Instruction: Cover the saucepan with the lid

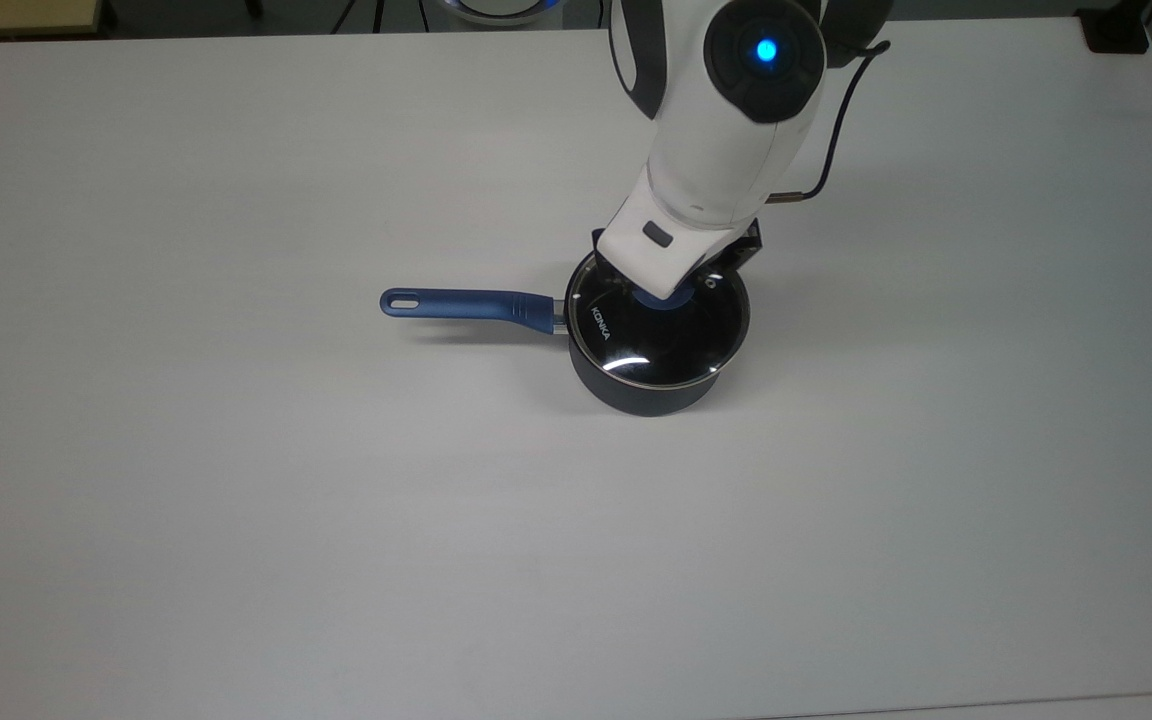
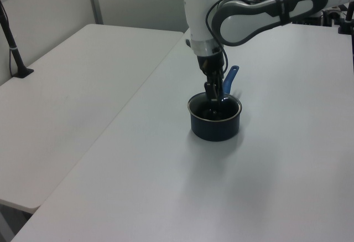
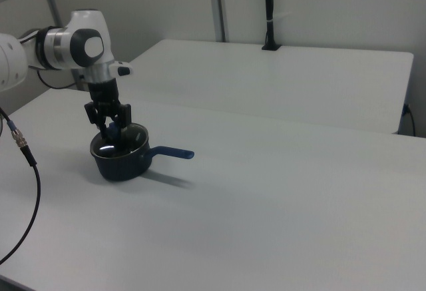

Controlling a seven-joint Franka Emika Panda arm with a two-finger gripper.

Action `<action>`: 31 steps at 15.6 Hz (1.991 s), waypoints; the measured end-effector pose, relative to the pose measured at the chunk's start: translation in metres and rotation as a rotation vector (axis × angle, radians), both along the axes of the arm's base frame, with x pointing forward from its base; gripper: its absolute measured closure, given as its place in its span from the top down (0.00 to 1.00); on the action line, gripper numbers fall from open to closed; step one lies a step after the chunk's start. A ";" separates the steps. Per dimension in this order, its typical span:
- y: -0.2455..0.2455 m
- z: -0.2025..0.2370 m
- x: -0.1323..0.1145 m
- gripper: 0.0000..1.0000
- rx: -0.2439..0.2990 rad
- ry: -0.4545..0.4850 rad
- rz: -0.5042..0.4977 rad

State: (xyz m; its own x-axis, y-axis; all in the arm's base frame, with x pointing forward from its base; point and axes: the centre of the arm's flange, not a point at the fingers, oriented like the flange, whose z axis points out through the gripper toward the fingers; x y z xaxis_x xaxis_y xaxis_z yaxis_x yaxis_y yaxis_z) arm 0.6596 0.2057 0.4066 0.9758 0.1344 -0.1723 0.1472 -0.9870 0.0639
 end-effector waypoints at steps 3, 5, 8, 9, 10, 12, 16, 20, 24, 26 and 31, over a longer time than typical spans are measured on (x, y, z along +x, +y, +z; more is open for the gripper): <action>-0.004 -0.009 -0.005 0.73 -0.030 0.040 0.002; -0.007 -0.011 -0.008 0.92 -0.041 0.061 0.001; -0.008 -0.011 -0.010 1.00 -0.046 0.076 0.000; -0.008 -0.010 -0.010 1.00 -0.046 0.075 -0.001; -0.008 -0.009 -0.010 1.00 -0.045 0.074 -0.001; -0.009 -0.003 -0.010 1.00 -0.043 0.068 -0.003; -0.018 0.033 -0.015 1.00 -0.025 0.032 -0.013; -0.053 0.088 -0.033 1.00 0.010 -0.008 -0.035; -0.112 0.131 -0.059 1.00 0.021 -0.047 -0.063; -0.132 0.139 -0.075 1.00 -0.001 -0.050 -0.071; -0.176 0.140 -0.092 1.00 -0.003 -0.083 -0.119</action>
State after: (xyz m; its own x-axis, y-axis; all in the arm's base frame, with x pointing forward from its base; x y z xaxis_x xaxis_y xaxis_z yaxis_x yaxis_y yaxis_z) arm 0.5675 0.0295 0.5463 0.9958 0.0161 -0.0905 0.0228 -0.9970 0.0741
